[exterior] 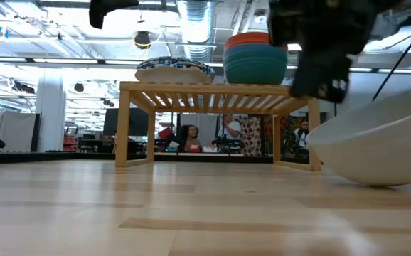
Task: Place and stack bowls onto a shelf
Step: Stack the white bowl on top of the orange bowl on the shelf
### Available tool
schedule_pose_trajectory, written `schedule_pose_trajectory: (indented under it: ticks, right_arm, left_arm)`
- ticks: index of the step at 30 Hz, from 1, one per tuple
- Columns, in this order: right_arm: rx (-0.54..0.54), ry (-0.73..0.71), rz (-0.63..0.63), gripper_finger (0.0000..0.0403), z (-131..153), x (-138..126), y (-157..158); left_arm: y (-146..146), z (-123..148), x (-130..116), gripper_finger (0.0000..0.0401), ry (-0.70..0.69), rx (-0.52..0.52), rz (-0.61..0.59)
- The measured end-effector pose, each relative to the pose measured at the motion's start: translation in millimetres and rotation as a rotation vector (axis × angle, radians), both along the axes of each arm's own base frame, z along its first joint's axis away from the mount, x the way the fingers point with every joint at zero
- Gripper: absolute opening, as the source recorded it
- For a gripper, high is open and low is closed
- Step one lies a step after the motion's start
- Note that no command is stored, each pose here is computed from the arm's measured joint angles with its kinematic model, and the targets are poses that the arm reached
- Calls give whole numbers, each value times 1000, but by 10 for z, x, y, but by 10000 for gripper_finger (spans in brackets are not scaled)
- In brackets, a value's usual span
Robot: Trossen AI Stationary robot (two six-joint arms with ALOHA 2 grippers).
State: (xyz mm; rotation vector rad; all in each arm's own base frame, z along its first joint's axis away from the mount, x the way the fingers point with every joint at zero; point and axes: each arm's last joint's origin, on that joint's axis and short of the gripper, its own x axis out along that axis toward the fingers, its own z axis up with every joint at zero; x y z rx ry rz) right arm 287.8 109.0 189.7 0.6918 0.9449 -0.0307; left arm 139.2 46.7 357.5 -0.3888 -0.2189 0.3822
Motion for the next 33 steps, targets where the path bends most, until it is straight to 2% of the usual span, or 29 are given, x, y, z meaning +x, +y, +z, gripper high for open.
schedule_pose_trajectory:
  ticks: [5, 10, 16, 22, 26, 33]
  right_arm:
    - [-41, -31, 39, 16, 179, 124, -66]
    - [-57, 16, 23, 27, 333, 9, -169]
    - [-74, 156, 0, 29, 577, -444, -213]
    - [-91, 307, -136, 35, 770, -985, -207]
    - [-55, 416, -274, 66, 646, -1248, -250]
    - [16, 506, -523, 148, 214, -1457, -383]
  left_arm:
    - [0, 0, -1, 184, 0, 0, 0]
    - [1, -19, 2, 184, 18, -6, 0]
    - [0, -22, 2, 184, 22, -6, 0]
    - [1, -21, 2, 184, 21, -6, 0]
    - [1, -17, 2, 184, 17, -5, 0]
    - [1, -14, 2, 184, 14, -4, 1]
